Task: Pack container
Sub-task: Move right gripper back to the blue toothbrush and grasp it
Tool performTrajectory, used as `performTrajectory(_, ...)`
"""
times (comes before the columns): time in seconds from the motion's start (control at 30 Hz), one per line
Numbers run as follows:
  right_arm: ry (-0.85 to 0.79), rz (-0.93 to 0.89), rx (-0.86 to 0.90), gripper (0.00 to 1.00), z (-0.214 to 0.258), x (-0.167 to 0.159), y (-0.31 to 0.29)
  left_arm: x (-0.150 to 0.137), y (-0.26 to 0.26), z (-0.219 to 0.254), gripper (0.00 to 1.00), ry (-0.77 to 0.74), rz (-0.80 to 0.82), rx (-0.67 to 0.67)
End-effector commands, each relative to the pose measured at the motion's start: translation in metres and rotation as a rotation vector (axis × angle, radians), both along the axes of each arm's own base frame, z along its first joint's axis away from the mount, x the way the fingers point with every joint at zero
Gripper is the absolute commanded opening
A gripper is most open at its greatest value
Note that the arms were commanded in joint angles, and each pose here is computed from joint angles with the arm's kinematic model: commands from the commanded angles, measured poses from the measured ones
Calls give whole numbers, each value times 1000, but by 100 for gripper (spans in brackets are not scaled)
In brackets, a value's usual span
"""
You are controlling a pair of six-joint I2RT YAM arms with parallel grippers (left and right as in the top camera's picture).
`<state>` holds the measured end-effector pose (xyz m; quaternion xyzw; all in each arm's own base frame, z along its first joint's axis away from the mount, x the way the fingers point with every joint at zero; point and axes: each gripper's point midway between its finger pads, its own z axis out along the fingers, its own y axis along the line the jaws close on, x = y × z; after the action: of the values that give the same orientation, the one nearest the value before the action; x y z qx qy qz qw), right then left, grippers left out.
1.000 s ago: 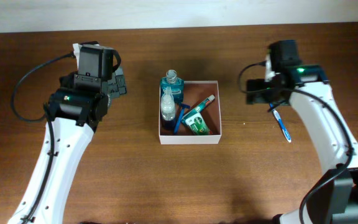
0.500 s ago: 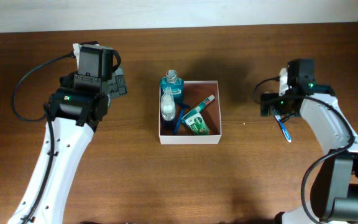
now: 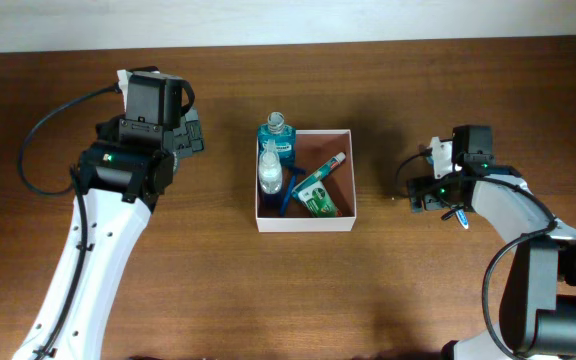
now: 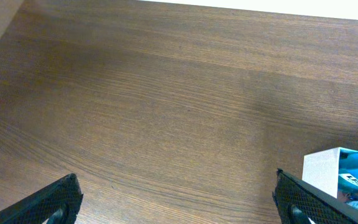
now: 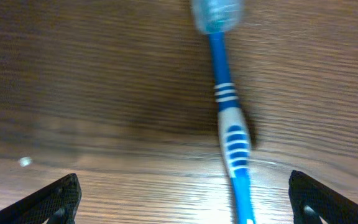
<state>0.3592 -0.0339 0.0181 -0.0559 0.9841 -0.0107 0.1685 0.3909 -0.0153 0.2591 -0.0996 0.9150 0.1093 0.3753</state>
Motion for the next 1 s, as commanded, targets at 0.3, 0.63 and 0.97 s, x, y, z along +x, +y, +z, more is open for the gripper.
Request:
performTrajectory(0.3, -25, 79, 164, 99, 10, 8, 32, 2, 3, 3, 100, -7, 9, 12)
performTrajectory(0.63, -25, 32, 21, 99, 9, 11, 6, 2, 3, 3, 99, -7, 9, 12)
performTrajectory(0.97, -2, 29, 15, 99, -2, 8, -5, 2, 3, 3, 99, -7, 9, 12)
